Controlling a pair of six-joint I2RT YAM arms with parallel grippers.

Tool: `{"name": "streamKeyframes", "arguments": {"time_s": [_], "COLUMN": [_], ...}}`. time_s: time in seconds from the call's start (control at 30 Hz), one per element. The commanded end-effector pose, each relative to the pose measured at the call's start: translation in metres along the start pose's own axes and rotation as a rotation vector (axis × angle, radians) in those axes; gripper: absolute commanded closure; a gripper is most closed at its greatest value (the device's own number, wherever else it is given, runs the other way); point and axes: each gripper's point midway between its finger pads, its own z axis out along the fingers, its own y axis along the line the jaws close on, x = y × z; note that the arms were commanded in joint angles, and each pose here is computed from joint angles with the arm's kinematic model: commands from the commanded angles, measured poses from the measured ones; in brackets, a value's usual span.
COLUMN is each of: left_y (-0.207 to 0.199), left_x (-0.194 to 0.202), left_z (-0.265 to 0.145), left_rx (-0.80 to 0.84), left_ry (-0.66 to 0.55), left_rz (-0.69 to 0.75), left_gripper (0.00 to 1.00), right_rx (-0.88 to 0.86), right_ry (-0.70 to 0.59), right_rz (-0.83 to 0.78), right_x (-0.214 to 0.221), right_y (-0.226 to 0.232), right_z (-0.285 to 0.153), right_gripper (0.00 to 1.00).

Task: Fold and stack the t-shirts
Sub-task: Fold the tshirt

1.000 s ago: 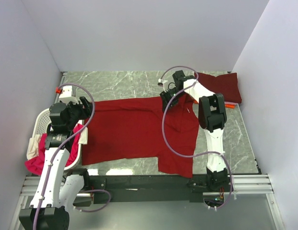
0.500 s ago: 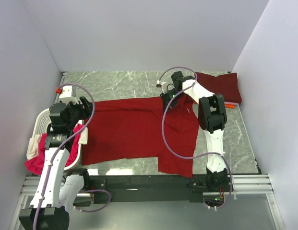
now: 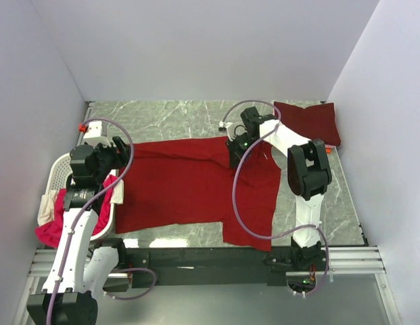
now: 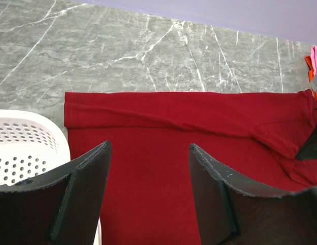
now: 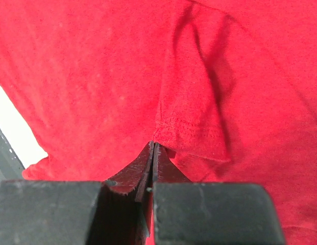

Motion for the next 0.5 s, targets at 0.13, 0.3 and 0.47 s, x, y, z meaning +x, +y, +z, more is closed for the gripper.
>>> {"name": "streamKeyframes", "arguments": {"time_s": [0.13, 0.3, 0.47], "left_y": [-0.003, -0.003, -0.003], "left_x": [-0.009, -0.008, -0.007], "left_z": [0.001, 0.002, 0.002], "left_rx": [0.015, 0.016, 0.019], "left_ry": [-0.029, -0.025, -0.022], "left_rz": [0.023, 0.022, 0.020], "left_gripper": [0.33, 0.32, 0.32], "right_rx": [0.007, 0.017, 0.016], "right_ry": [-0.027, -0.025, -0.022], "right_rz": [-0.076, -0.096, -0.110], "right_x": [-0.004, -0.001, -0.003], "right_y": [0.019, 0.025, 0.032], "right_z": [-0.004, -0.005, -0.004], "right_gripper": [1.00, 1.00, 0.98]}}
